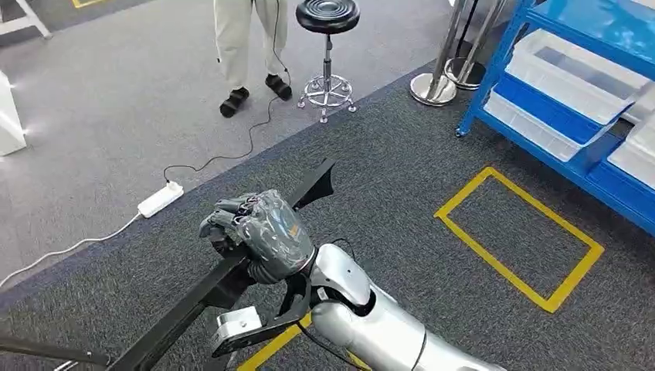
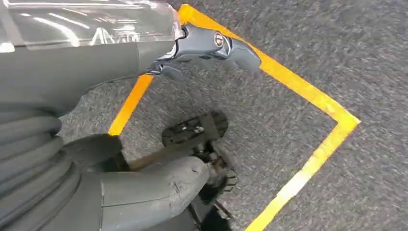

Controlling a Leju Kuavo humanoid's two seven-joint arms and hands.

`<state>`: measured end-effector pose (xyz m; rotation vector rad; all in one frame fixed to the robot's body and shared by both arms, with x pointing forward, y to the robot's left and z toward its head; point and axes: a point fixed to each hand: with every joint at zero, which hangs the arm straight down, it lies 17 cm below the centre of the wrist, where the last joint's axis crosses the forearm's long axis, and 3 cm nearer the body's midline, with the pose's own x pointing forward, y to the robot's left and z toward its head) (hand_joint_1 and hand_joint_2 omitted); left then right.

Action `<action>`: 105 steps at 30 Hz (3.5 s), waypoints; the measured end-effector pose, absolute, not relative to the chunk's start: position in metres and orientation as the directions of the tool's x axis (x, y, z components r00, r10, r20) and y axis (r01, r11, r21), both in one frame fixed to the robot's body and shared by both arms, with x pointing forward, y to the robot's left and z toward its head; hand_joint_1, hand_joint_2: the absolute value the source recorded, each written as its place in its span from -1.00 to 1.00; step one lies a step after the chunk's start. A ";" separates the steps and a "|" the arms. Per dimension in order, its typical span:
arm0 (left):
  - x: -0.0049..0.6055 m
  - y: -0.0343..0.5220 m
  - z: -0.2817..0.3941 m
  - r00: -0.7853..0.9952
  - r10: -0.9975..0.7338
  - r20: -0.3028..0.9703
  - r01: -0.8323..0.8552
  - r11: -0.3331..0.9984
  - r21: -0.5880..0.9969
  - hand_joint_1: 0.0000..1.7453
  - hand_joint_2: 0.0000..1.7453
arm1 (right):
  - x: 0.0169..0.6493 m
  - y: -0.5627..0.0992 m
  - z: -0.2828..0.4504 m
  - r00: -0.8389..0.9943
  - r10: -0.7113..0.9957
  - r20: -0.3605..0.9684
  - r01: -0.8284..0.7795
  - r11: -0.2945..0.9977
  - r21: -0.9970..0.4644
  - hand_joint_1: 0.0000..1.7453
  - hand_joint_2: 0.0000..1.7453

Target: Take the parts from the cabinet and place them on the table.

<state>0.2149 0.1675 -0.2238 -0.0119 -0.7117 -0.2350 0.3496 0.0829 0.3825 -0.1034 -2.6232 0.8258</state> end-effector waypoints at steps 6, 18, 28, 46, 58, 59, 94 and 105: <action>0.217 0.166 -0.223 0.727 -0.218 0.651 0.227 0.971 0.072 -1.00 1.00 | 0.350 0.076 0.371 -0.915 0.203 0.350 -0.035 0.822 -0.569 1.00 1.00; 0.215 0.163 -0.223 0.729 -0.219 0.649 0.230 0.971 0.068 -1.00 1.00 | 0.347 0.072 0.371 -0.917 0.212 0.337 -0.019 0.822 -0.569 1.00 1.00; 0.220 0.160 -0.220 0.722 -0.206 0.660 0.231 0.972 0.051 -1.00 1.00 | 0.347 0.072 0.372 -0.918 0.216 0.332 -0.015 0.819 -0.574 1.00 1.00; 0.223 0.155 -0.218 0.716 -0.206 0.667 0.234 0.971 0.048 -1.00 1.00 | 0.348 0.075 0.379 -0.924 0.224 0.311 0.000 0.810 -0.586 1.00 1.00; 0.230 0.153 -0.214 0.704 -0.202 0.681 0.235 0.971 0.045 -1.00 1.00 | 0.346 0.073 0.376 -0.921 0.233 0.313 0.009 0.815 -0.579 1.00 1.00; 0.229 0.152 -0.214 0.704 -0.201 0.681 0.235 0.971 0.043 -1.00 1.00 | 0.346 0.073 0.376 -0.921 0.233 0.313 0.010 0.816 -0.578 1.00 1.00; 0.225 0.150 -0.216 0.728 -0.169 0.664 0.209 0.978 0.020 -1.00 1.00 | 0.351 0.068 0.381 -0.919 0.246 0.307 0.027 0.819 -0.573 1.00 1.00; 0.221 0.149 -0.218 0.735 -0.166 0.658 0.216 0.976 0.005 -1.00 1.00 | 0.353 0.066 0.373 -0.915 0.266 0.304 0.040 0.808 -0.587 1.00 1.00</action>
